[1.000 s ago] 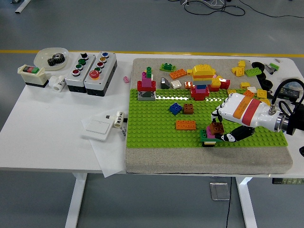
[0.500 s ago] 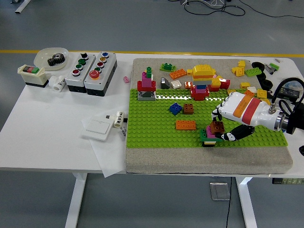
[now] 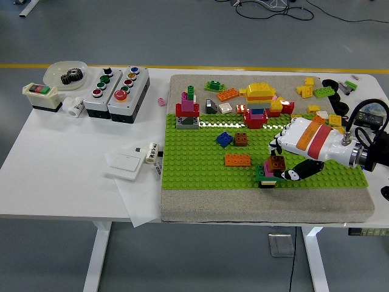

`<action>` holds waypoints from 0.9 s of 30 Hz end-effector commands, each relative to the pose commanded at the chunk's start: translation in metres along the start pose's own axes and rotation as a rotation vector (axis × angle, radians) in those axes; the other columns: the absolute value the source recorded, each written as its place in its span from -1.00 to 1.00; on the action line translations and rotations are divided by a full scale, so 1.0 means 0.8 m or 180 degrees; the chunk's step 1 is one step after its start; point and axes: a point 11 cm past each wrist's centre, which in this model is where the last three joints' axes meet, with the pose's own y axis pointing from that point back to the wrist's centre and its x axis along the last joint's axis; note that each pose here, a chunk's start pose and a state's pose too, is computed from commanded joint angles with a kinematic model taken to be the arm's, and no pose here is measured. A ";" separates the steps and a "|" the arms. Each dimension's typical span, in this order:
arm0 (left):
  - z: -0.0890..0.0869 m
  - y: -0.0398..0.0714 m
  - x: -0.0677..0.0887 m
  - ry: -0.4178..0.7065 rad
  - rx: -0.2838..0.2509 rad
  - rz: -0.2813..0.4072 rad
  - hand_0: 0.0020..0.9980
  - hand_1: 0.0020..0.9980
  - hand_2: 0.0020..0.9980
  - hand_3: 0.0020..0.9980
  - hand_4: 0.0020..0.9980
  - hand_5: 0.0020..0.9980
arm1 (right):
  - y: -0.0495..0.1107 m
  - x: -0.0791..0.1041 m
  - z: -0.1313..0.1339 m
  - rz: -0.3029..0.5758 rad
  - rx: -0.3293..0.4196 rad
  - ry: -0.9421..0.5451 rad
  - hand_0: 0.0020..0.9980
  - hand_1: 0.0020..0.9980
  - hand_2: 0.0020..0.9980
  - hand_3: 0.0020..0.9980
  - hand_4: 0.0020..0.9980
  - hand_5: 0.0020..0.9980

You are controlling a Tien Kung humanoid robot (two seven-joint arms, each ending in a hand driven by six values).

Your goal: Pick up the brick,pile it on top of brick,press brick,pick up the brick,pile it on top of brick,press brick

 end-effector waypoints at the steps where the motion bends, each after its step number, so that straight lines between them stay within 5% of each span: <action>1: 0.000 0.000 0.000 -0.0001 0.0000 0.0000 0.47 0.46 0.56 0.29 0.49 0.30 | 0.000 0.000 0.000 0.0002 -0.0002 -0.0002 -0.62 -0.34 -0.06 0.01 0.54 -0.04; 27: 0.003 -0.001 0.004 -0.0016 -0.0015 0.0037 0.46 0.45 0.56 0.29 0.49 0.30 | -0.002 -0.005 0.003 -0.0035 -0.0027 -0.0015 -0.61 -0.27 -0.02 0.02 0.55 -0.10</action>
